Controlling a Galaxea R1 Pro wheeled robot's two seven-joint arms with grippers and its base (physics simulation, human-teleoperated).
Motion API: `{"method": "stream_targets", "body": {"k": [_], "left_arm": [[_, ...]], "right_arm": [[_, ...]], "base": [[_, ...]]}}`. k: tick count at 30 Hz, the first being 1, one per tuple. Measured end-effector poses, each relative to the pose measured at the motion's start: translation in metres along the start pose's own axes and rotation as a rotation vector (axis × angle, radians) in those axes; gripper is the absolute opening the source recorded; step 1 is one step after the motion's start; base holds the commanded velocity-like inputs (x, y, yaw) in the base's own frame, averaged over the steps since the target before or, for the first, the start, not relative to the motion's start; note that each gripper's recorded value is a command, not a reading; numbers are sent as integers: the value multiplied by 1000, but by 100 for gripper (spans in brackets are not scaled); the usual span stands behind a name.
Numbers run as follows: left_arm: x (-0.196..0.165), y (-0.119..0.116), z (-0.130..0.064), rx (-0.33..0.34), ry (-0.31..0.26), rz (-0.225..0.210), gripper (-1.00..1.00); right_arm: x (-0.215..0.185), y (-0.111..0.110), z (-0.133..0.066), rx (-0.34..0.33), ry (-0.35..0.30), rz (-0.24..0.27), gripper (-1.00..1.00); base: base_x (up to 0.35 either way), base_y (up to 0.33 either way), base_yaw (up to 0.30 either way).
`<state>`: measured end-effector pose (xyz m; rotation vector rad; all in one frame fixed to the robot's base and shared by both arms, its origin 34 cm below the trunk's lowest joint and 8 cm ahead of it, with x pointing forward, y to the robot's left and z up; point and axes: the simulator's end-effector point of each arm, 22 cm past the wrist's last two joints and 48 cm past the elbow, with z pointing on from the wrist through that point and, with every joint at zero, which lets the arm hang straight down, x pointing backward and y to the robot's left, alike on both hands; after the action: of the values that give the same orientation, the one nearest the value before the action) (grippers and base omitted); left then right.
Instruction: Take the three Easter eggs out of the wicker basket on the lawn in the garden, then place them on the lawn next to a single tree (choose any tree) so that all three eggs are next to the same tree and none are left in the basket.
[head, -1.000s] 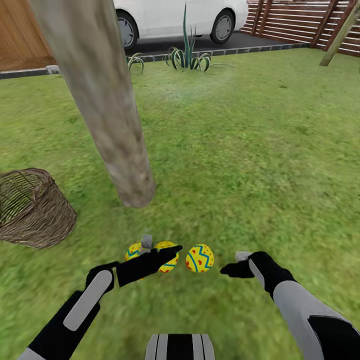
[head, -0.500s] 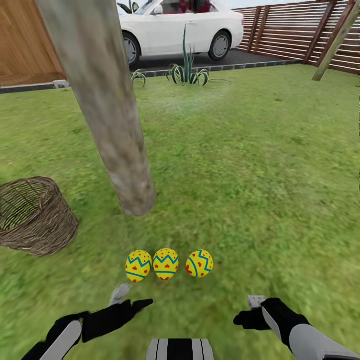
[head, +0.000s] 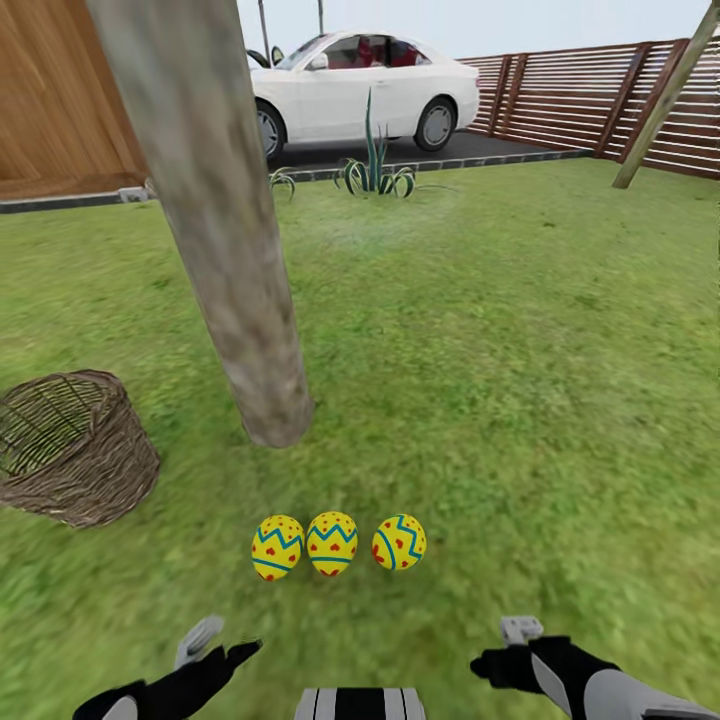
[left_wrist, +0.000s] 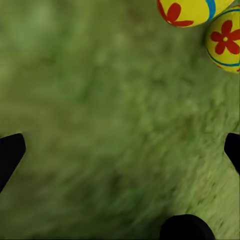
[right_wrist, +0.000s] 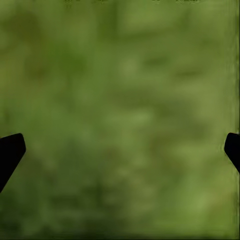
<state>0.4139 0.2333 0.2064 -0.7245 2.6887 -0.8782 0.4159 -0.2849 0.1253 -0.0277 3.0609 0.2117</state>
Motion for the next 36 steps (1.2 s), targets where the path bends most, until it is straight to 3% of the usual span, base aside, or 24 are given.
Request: {"method": "stream_targets", "body": {"k": [7, 11, 16, 21, 28, 36], "left_arm": [[9, 33, -6, -98, 9, -25, 100], [21, 40, -5, -134, 35, 22, 100], [33, 38, -2, -151, 57, 71, 100], [34, 49, -6, -178, 43, 70, 100], [29, 41, -8, -167, 20, 78, 100], [37, 52, -17, -181, 22, 64, 100]], "right_arm": [[6, -5, -5, 27, -32, -8, 100], [7, -2, -7, 25, -105, -28, 100], [8, 0, -11, 23, -131, -34, 100], [20, 1, -14, 21, -133, -29, 100], [11, 1, -23, 21, -160, -33, 100], [-2, -2, -30, 27, -170, -36, 100]], "base": [[0, 0, 0], [0, 0, 0], [0, 0, 0], [0, 0, 0], [0, 0, 0], [0, 0, 0]]}}
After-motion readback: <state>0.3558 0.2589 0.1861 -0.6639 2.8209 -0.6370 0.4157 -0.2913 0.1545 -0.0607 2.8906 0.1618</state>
